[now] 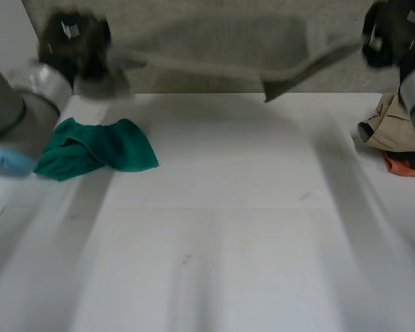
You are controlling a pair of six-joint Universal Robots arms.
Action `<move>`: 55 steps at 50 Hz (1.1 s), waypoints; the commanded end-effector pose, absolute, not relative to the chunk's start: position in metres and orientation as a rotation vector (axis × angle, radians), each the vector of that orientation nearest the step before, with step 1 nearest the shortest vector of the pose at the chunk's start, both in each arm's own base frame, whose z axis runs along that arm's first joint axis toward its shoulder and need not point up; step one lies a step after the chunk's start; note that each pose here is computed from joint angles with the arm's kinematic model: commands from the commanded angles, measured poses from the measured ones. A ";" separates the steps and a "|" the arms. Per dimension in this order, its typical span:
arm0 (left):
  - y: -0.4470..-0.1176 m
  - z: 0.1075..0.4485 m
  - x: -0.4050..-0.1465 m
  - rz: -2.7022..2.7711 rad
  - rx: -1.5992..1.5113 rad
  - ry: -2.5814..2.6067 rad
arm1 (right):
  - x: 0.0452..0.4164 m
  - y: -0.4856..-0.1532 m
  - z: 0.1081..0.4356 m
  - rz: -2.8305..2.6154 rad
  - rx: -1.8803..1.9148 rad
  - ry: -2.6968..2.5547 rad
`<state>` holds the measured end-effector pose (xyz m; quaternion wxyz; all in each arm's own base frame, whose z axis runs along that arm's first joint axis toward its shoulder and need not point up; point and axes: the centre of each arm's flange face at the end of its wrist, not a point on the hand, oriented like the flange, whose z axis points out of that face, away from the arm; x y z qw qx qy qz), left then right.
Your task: Fold the laundry.
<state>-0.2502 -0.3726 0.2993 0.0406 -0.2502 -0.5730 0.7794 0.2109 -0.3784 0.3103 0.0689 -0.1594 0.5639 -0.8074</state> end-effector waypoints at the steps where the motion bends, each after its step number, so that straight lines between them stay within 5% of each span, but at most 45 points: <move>1: -0.349 0.193 -0.234 2.076 -1.041 -2.073 | 0.201 -0.347 0.208 -2.029 -0.667 2.027; 10: -0.348 0.126 -0.229 1.918 -1.318 -2.260 | 0.191 -0.337 0.142 -1.845 -0.876 2.265; 25: -0.326 0.133 -0.252 1.873 -1.272 -2.307 | 0.176 -0.343 0.171 -1.869 -0.781 2.328; 44: -0.361 0.120 -0.232 2.005 -1.186 -2.444 | 0.156 -0.355 0.184 -1.921 -0.646 2.407; 55: -0.352 0.135 -0.219 2.027 -1.219 -2.437 | 0.164 -0.349 0.180 -1.867 -0.683 2.409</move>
